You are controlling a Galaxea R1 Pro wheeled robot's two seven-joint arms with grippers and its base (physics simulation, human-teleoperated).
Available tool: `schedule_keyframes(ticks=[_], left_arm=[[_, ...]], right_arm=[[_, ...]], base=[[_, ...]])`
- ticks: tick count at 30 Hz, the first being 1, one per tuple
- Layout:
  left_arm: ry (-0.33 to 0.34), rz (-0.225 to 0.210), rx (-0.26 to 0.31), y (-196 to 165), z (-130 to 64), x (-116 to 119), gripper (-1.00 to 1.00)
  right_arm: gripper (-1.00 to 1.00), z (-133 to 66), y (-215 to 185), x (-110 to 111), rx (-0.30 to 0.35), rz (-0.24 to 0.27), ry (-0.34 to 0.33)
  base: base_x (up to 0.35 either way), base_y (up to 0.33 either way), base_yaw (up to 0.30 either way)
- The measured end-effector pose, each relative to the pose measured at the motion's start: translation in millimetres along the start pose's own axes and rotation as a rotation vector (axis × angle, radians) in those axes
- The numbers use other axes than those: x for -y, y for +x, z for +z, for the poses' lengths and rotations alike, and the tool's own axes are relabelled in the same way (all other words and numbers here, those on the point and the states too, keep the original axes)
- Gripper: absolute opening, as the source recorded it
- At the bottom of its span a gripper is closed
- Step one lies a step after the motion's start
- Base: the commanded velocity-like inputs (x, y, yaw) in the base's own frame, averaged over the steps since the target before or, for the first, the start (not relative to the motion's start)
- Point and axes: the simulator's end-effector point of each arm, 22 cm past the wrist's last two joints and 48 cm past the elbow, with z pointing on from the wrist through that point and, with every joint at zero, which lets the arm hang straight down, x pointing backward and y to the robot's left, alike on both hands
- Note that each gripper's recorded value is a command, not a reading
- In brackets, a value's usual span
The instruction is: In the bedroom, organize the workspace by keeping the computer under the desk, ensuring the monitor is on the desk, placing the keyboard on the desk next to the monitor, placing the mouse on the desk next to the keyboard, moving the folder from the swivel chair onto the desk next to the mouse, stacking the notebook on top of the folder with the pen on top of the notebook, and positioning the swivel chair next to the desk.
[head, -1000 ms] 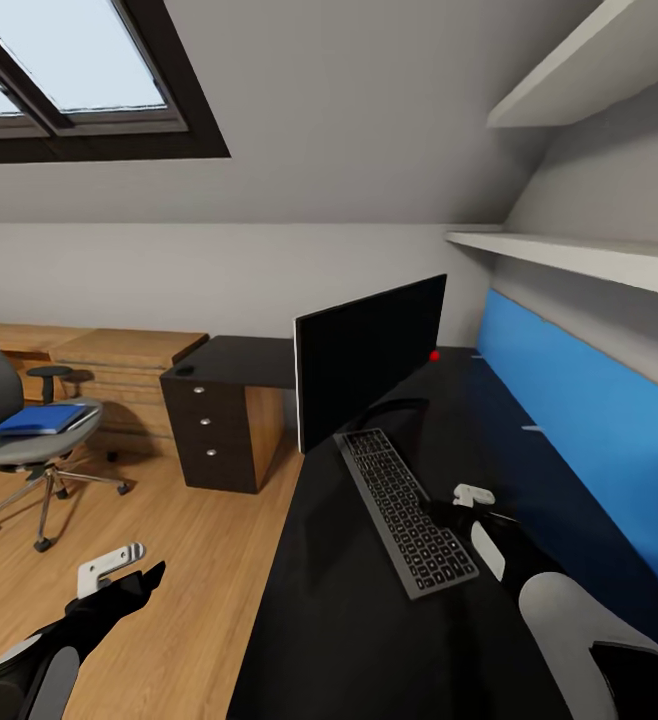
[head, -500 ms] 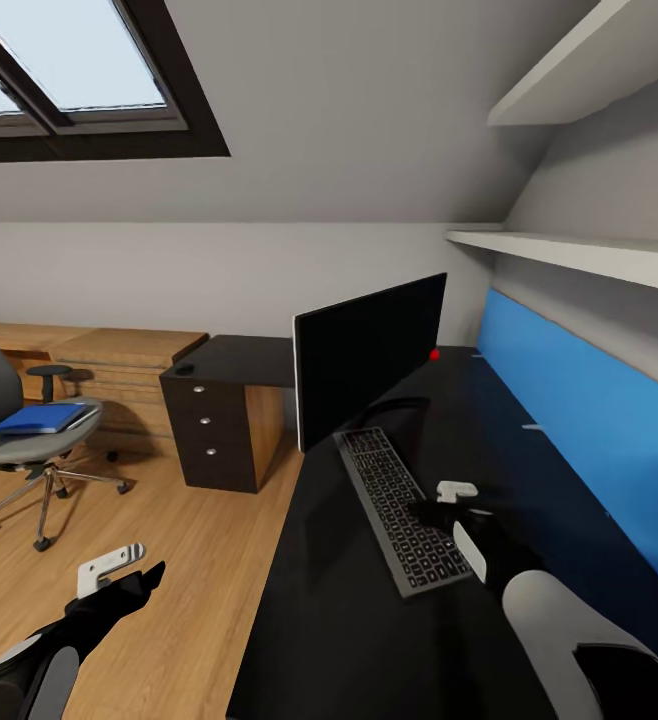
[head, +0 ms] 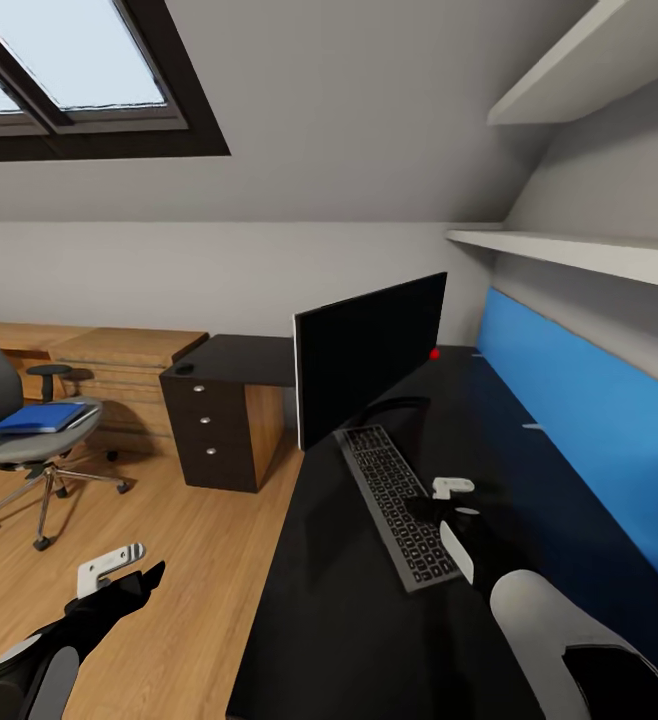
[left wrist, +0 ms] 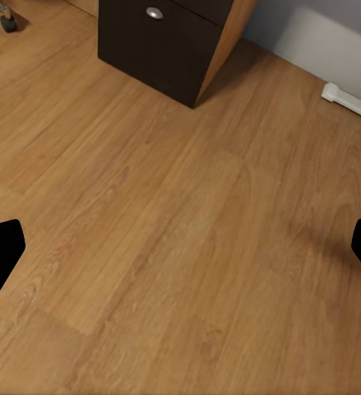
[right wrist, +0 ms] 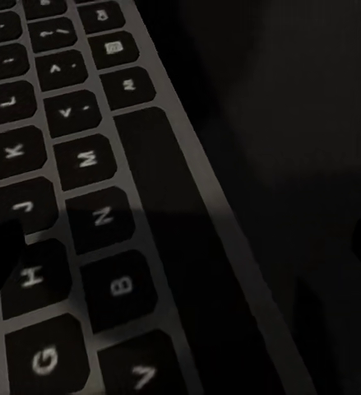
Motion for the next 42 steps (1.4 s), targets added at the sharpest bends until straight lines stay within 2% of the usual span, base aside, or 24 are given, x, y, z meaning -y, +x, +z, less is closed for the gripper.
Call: schedule_keyframes(ticks=[5, 14, 20, 42], left_arm=[[0.001, 0.0, 0.0, 7.2, 4.5, -2.1, 1.0], [-0.001, -0.001, 0.0, 7.2, 4.5, -3.1, 1.0], [-0.035, -0.031, 0.012, 1.6, 2.8, -22.4, 1.0], [-0.039, -0.035, 0.012, 1.6, 2.7, -25.1, 1.0]], right_arm=[[1.0, 3.5, -2.3, 2.0, 0.022, 0.005, 0.004], [1.0, 3.5, -2.2, 2.0, 0.02, 0.008, 0.003], [1.0, 3.5, -2.0, 2.2, 0.019, 0.011, 0.003], [1.0, 3.9, 0.8, 3.7, 0.012, 0.002, 0.01]], base=[[0.0, 0.0, 0.0], [0.0, 0.0, 0.0], [-0.002, 0.0, 0.0], [-0.13, 0.0, 0.0]])
